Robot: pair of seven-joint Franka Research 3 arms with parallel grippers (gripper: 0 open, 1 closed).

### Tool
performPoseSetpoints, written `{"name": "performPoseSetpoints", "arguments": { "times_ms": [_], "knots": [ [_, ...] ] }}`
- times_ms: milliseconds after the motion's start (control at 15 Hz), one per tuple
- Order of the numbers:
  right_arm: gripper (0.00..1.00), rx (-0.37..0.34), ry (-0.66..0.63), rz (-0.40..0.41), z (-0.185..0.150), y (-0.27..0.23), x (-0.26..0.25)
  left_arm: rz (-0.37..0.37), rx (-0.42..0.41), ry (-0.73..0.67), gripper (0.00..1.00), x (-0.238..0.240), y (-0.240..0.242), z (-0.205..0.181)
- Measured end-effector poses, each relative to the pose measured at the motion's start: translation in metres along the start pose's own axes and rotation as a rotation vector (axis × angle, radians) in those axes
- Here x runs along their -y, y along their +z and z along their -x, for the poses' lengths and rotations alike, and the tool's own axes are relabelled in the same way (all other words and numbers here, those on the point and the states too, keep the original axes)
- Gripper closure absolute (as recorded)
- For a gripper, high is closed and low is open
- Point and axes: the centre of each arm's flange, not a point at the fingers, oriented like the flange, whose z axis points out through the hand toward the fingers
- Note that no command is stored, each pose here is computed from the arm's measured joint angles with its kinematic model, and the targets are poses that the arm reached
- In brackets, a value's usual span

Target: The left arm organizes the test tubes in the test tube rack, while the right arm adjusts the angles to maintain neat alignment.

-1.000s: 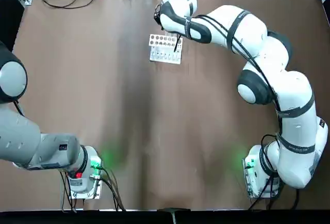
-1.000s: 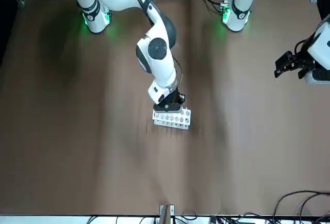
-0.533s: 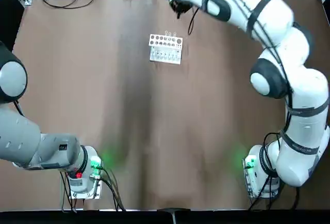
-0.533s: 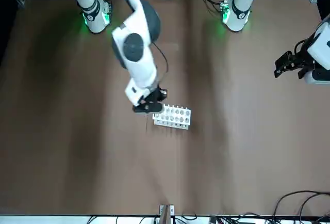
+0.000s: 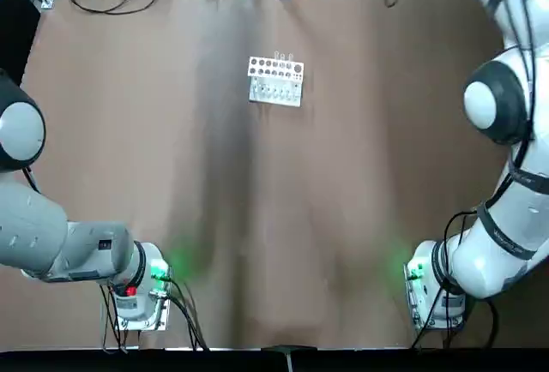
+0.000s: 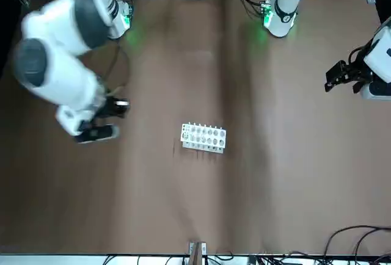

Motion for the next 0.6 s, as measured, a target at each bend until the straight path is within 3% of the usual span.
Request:
{"name": "performPoseSetpoints", "arguments": {
  "times_ms": [400,600],
  "knots": [
    [0.92,-0.018,0.139,-0.021,0.025,-0.056,-0.117,0.000,0.000,0.001,0.00,0.000,0.000,0.000],
    [0.89,0.000,0.084,-0.003,0.047,-0.059,-0.137,0.000,0.000,0.003,0.00,-0.001,0.000,0.000]
  ]
}}
